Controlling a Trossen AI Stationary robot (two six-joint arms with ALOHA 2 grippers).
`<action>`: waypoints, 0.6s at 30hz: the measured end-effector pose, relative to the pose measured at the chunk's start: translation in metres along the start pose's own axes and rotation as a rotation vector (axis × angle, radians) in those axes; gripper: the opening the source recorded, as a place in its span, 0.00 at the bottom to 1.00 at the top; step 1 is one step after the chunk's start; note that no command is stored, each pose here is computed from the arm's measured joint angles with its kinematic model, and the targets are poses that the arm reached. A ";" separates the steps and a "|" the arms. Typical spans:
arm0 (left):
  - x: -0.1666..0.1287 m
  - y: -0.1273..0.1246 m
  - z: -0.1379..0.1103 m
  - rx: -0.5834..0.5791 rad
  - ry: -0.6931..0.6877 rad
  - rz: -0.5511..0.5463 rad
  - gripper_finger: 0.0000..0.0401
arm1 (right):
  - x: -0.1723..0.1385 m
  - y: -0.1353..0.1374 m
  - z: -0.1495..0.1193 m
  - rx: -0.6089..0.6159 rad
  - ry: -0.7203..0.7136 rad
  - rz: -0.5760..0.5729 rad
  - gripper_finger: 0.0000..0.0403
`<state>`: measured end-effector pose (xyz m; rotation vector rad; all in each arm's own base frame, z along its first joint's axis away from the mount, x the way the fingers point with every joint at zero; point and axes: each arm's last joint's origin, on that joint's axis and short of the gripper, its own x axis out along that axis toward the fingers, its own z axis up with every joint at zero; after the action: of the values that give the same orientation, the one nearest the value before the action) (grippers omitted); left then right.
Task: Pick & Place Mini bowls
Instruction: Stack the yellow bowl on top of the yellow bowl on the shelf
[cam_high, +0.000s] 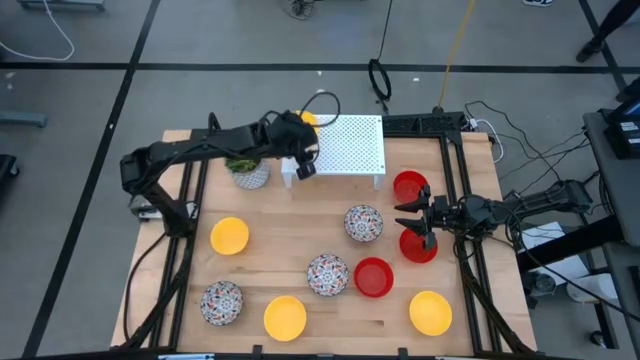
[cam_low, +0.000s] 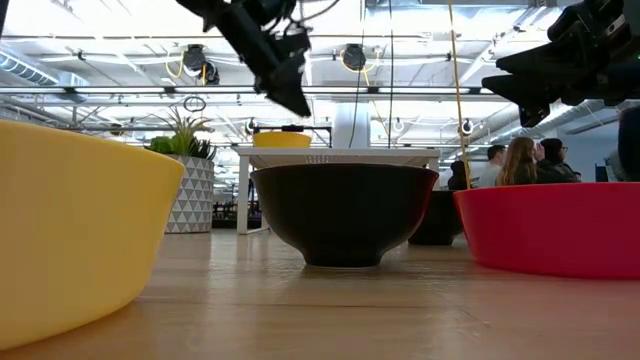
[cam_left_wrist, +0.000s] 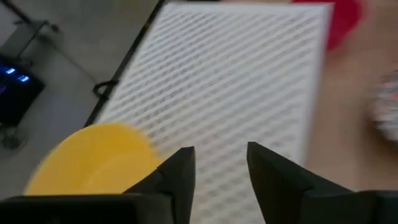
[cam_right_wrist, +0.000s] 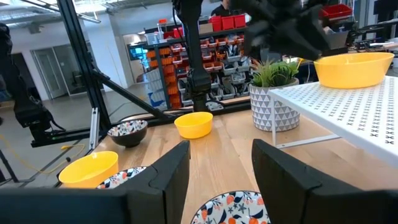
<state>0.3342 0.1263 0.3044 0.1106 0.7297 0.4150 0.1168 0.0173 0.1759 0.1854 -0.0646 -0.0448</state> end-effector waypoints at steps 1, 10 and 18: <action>-0.004 -0.008 0.002 0.004 -0.012 -0.027 0.39 | 0.000 0.000 0.000 0.000 0.000 0.000 0.40; -0.041 -0.098 -0.002 -0.049 0.098 -0.394 0.40 | 0.000 0.000 0.000 0.000 0.000 0.000 0.40; -0.084 -0.159 -0.047 -0.113 0.570 -0.433 0.40 | 0.000 0.000 0.000 0.000 0.001 0.000 0.40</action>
<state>0.2988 -0.0554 0.2837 -0.2819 1.2566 0.0633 0.1168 0.0173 0.1759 0.1850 -0.0640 -0.0447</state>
